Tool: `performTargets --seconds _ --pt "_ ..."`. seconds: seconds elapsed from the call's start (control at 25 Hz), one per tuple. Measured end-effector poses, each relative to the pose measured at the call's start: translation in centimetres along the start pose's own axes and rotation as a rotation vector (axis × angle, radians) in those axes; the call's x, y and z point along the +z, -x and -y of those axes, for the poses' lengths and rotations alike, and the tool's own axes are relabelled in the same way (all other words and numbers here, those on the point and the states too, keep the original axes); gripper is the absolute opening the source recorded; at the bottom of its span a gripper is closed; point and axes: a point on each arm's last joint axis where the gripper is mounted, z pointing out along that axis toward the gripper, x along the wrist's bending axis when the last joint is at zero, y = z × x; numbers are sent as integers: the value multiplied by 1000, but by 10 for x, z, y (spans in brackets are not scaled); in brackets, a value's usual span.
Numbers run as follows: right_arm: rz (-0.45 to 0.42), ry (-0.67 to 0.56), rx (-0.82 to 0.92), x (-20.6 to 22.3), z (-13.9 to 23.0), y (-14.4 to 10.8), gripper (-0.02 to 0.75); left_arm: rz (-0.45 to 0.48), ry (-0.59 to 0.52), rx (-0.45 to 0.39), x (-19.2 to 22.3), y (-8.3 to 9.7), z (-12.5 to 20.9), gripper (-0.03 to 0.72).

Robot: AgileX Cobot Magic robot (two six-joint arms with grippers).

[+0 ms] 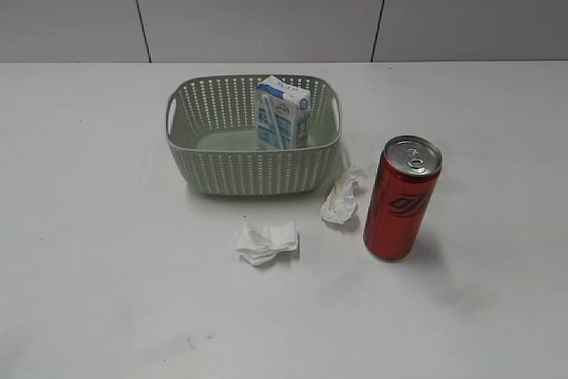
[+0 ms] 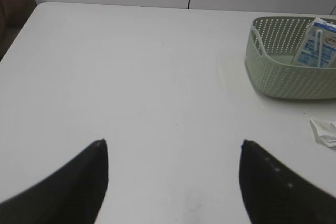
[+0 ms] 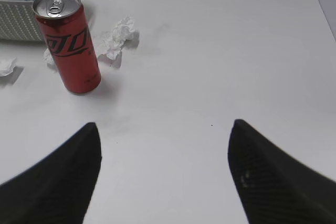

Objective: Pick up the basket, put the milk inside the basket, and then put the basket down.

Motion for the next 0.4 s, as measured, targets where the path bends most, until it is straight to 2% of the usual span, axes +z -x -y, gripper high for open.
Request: performTargets --seconds 0.4 --pt "0 0 0 0 0 0 590 0 -2 0 0 0 0 589"
